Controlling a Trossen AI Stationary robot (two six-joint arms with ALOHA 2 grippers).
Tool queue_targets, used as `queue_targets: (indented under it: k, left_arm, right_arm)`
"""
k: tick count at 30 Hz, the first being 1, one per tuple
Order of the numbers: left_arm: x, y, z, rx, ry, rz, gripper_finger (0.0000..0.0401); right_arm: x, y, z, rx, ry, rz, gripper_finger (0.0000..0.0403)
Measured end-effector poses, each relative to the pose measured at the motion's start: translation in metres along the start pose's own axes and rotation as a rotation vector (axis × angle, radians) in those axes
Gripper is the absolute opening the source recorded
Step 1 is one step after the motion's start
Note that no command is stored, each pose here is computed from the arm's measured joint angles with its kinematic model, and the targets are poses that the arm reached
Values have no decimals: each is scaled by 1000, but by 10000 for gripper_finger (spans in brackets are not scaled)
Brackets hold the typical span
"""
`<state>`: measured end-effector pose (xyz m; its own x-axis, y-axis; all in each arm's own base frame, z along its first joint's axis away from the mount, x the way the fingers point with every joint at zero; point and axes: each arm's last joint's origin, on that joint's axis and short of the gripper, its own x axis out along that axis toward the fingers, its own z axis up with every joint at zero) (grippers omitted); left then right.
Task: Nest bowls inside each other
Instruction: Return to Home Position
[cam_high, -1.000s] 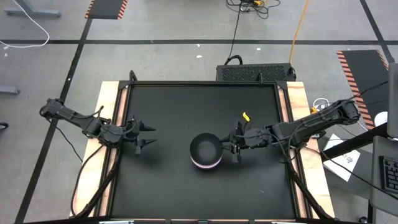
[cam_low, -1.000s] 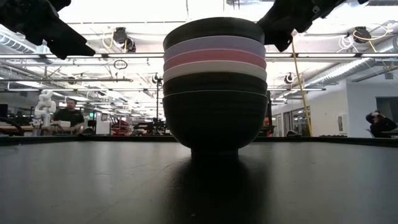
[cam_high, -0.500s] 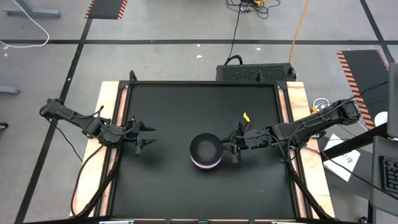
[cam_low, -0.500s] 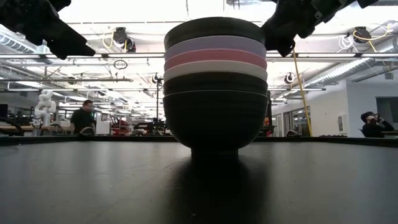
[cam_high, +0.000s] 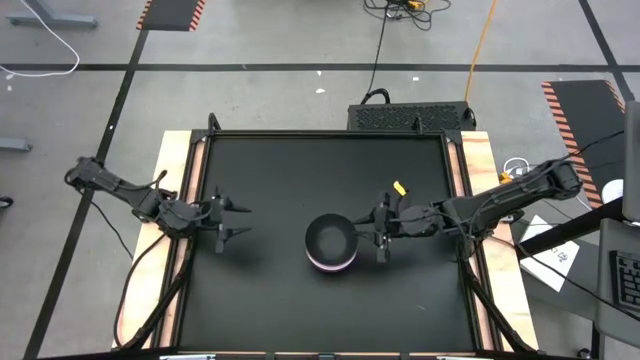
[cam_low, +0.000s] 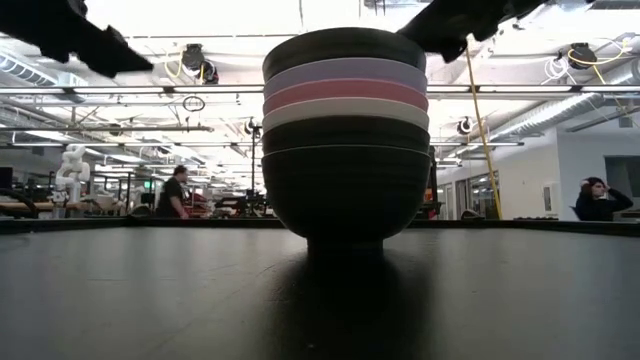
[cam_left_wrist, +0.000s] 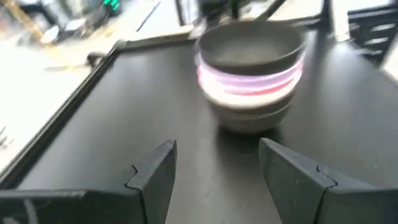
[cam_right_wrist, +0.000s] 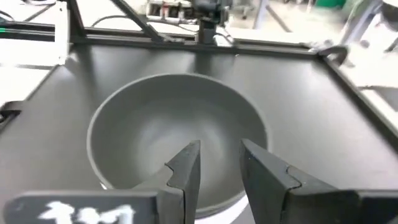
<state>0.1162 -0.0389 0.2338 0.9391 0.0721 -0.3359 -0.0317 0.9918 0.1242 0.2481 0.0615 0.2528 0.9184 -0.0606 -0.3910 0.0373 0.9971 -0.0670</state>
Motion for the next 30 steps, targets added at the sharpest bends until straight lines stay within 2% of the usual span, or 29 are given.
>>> queue_targets:
  k: [5, 7, 15, 19, 26, 30]
  left_arm:
    - [-9, -6, 9, 60, -115, -179, 232]
    - [-14, -7, 10, 57, -137, -204, 232]
    - [-26, 3, -6, 29, -166, -112, 232]
    - [-31, 10, -14, -36, -173, -5, 232]
    - [-36, 14, -13, -69, -243, 28, 232]
    - [-23, 7, -26, -17, -287, 30, 232]
  right_arm:
    - [-16, -1, -2, -7, -41, -7, 100]
    - [-23, -3, -8, 5, -61, -5, 100]
    - [-50, -15, -42, 49, -142, -16, 100]
    - [-57, -18, -44, 68, -158, -19, 100]
    - [-64, -23, -48, 38, -126, -79, 100]
    - [-64, -24, -49, 26, -116, -83, 100]
